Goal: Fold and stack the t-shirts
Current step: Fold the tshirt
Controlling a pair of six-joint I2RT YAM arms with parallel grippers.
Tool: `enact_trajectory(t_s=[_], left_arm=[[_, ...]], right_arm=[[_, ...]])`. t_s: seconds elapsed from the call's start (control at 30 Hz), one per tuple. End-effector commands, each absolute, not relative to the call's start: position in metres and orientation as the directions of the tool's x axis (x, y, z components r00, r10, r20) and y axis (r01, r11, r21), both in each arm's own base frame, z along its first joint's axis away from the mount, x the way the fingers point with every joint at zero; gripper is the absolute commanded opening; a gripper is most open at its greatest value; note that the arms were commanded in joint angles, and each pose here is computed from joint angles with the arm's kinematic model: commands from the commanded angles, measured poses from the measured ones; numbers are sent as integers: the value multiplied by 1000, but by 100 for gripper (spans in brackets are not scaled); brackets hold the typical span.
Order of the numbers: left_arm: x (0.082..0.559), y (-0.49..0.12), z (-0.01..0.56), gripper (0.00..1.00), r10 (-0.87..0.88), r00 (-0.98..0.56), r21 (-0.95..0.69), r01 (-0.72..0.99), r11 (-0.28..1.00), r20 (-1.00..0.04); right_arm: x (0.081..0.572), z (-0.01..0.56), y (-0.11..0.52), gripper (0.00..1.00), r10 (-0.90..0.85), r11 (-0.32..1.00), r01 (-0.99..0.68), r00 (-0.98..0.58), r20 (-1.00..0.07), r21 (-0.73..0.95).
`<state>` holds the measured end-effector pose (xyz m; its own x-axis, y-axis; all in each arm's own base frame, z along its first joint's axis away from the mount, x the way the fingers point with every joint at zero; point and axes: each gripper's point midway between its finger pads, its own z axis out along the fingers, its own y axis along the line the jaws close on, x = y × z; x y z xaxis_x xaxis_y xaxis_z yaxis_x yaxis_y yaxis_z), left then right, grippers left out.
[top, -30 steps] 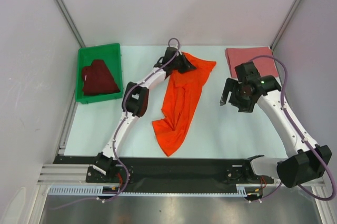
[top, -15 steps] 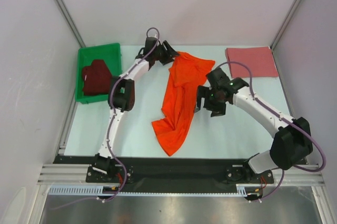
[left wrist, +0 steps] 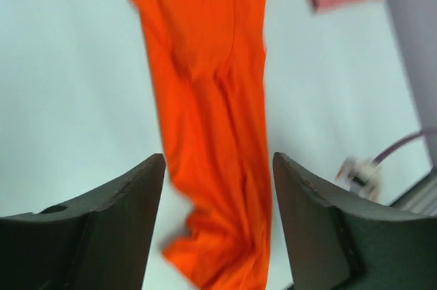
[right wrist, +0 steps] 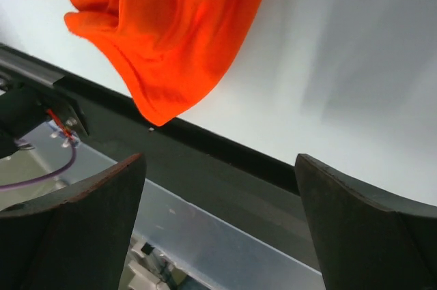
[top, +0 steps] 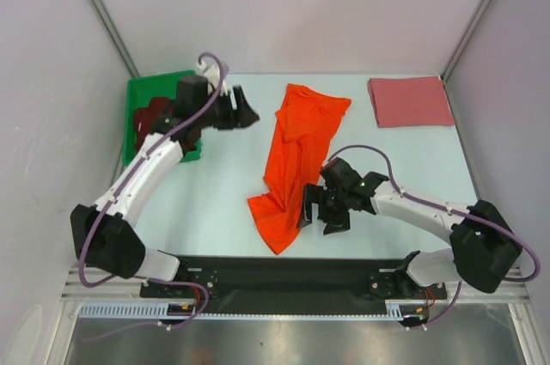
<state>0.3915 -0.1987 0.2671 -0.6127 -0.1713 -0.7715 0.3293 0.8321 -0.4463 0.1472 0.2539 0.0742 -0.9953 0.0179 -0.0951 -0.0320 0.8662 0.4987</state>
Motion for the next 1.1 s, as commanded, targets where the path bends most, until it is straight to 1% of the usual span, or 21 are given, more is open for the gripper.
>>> enact_trajectory(t_s=[0.0,0.03,0.1,0.17,0.2,0.33,0.4,0.5,0.57,0.6,0.63,0.67,0.7,0.77,0.8,0.83,0.87,0.9,0.93,1.0,1.07], left_arm=[[336,-202,178,69,-50,-777,-485,340,806,-628],[320,-198,155,67,-30,-804,-478,322,817,-593],[302,-203,155,70,7,-777,-448,371,813,-630],[284,-205,139,73,54,-786,-410,378,830,-616],[277,-202,132,73,69,-801,-400,369,839,-594],[262,-185,93,73,106,-857,-341,311,887,-504],[255,-179,82,73,122,-878,-322,295,900,-463],[254,-178,76,73,138,-875,-315,309,897,-464],[256,-182,73,72,141,-869,-324,322,890,-475],[256,-183,71,70,148,-872,-327,326,887,-467],[258,-184,71,68,154,-871,-327,332,885,-467],[257,-185,66,64,159,-880,-330,328,885,-448],[257,-185,66,62,160,-880,-331,330,884,-448],[257,-183,61,59,152,-881,-328,321,888,-449],[256,-184,60,59,151,-883,-332,318,888,-444],[253,-184,58,59,152,-885,-334,318,887,-439],[252,-184,57,58,150,-887,-338,316,886,-437],[252,-182,57,58,138,-889,-332,302,894,-437],[250,-180,54,57,133,-894,-329,291,898,-428],[247,-176,54,54,102,-902,-326,254,910,-420],[245,-172,60,54,84,-898,-323,242,915,-433]], right_arm=[[145,92,282,99,132,754,61,-990,-60,654],[142,89,287,100,142,728,73,-989,-45,682],[134,91,296,100,155,706,92,-987,-27,702],[134,91,300,100,164,708,86,-985,-45,701],[131,92,302,100,166,708,89,-985,-42,701],[123,94,308,100,156,705,63,-985,-68,707],[119,90,306,100,166,706,76,-984,-60,704],[112,82,307,100,213,677,132,-977,-21,724],[115,84,314,100,277,628,186,-961,6,756],[111,75,310,97,301,627,220,-953,27,747],[119,84,319,94,354,571,247,-934,37,783],[115,85,324,89,357,567,247,-933,36,786],[115,82,326,84,370,572,257,-928,34,779],[114,87,338,81,392,561,254,-920,18,787],[113,86,341,77,403,563,265,-915,19,783],[115,82,343,75,428,564,277,-904,11,778],[114,82,347,74,444,549,304,-895,37,779],[105,81,351,68,429,552,305,-902,50,776],[108,74,349,64,461,560,319,-887,32,764],[101,71,350,61,490,549,359,-870,57,755],[92,67,349,61,506,565,360,-862,33,742]])
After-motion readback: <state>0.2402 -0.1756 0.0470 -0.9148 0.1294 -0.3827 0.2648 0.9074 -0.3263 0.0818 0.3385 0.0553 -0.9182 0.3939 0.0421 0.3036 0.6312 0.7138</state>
